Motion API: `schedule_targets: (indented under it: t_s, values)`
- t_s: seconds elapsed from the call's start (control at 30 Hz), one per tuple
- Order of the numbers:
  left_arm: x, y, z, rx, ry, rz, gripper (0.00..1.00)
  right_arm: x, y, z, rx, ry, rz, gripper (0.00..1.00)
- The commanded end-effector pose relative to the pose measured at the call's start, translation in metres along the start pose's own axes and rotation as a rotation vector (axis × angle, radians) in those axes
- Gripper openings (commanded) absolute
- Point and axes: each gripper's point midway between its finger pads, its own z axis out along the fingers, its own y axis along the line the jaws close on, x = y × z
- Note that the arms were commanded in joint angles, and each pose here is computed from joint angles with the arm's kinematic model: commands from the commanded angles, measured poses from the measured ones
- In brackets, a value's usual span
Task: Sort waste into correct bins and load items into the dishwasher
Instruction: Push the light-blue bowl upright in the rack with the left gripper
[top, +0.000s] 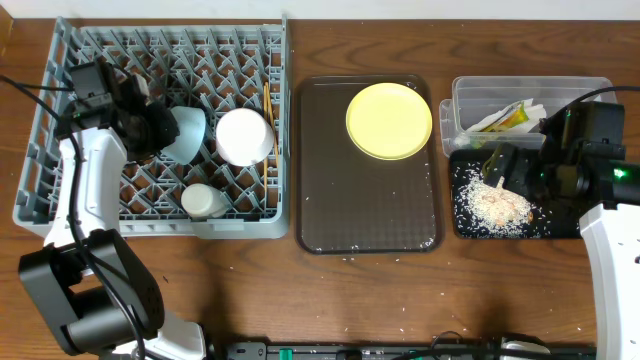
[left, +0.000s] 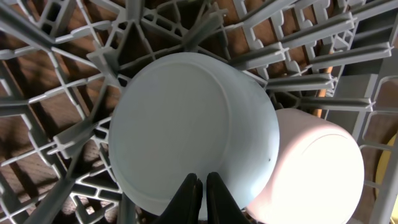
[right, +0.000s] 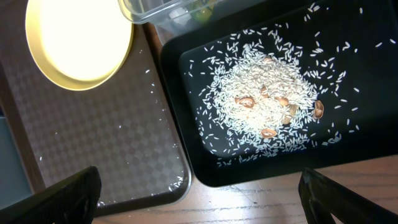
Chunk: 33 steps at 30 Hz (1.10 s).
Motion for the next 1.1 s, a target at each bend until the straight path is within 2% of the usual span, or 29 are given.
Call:
schedule_targets:
  t_s: [0.0,0.17,0.33,0.53,1.07]
  values:
    - [0.001,0.002,0.004,-0.039,0.002,0.060,0.07,-0.006,0.000,-0.004,-0.005,-0.018,-0.002,0.99]
    - [-0.001,0.025,0.005,-0.181,-0.011,0.062,0.07,-0.006,0.000,-0.004,-0.005,-0.017,-0.002,0.99]
    - [0.000,0.014,0.007,-0.118,-0.006,0.048,0.08,-0.006,0.000,-0.004,-0.005,-0.017,-0.002,0.99]
    - [-0.005,0.013,0.007,-0.121,-0.027,0.057,0.08,-0.006,0.000,-0.004,-0.005,-0.017,-0.002,0.99]
    - [0.024,-0.040,0.029,-0.064,0.053,0.175,0.08,-0.006,0.000,-0.004,-0.005,-0.017,-0.002,0.99]
